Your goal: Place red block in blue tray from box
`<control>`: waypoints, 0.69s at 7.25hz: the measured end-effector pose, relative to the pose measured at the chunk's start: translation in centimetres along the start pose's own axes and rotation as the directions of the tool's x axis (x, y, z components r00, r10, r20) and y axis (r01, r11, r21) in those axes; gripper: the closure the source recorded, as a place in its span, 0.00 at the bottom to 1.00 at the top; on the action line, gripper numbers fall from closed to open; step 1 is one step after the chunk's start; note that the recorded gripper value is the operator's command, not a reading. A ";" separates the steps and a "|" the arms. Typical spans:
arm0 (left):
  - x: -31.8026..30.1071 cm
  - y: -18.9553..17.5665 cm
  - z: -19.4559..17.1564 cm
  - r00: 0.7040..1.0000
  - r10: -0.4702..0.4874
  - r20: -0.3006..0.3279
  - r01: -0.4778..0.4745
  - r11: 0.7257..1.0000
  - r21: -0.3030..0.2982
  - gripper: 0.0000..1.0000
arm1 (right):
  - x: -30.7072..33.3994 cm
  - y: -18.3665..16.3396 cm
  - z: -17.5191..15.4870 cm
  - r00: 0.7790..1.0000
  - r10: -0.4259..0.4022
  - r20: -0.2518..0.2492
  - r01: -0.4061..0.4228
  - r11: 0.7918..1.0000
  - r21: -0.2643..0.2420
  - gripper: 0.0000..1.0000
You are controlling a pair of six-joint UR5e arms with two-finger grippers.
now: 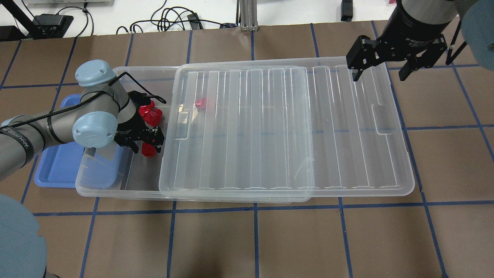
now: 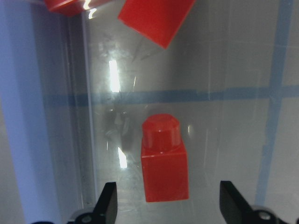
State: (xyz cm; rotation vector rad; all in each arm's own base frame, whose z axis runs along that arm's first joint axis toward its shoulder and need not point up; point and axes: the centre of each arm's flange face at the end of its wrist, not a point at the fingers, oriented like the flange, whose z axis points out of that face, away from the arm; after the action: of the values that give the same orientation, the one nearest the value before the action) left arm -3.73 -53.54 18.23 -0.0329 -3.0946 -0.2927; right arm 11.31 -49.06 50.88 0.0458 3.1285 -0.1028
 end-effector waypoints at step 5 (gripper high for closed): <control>0.1 -0.6 -5.6 0.999 -0.038 0.012 0.037 0.998 0.049 1.00 | 0.0 0.0 0.0 1.000 0.001 -0.001 -0.001 1.000 0.000 0.00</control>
State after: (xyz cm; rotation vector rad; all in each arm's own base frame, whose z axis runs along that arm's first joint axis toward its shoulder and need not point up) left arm -3.71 -55.16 23.66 0.0244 -3.1164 -0.2193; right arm 11.31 -49.01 50.90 0.0468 3.1290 -0.1023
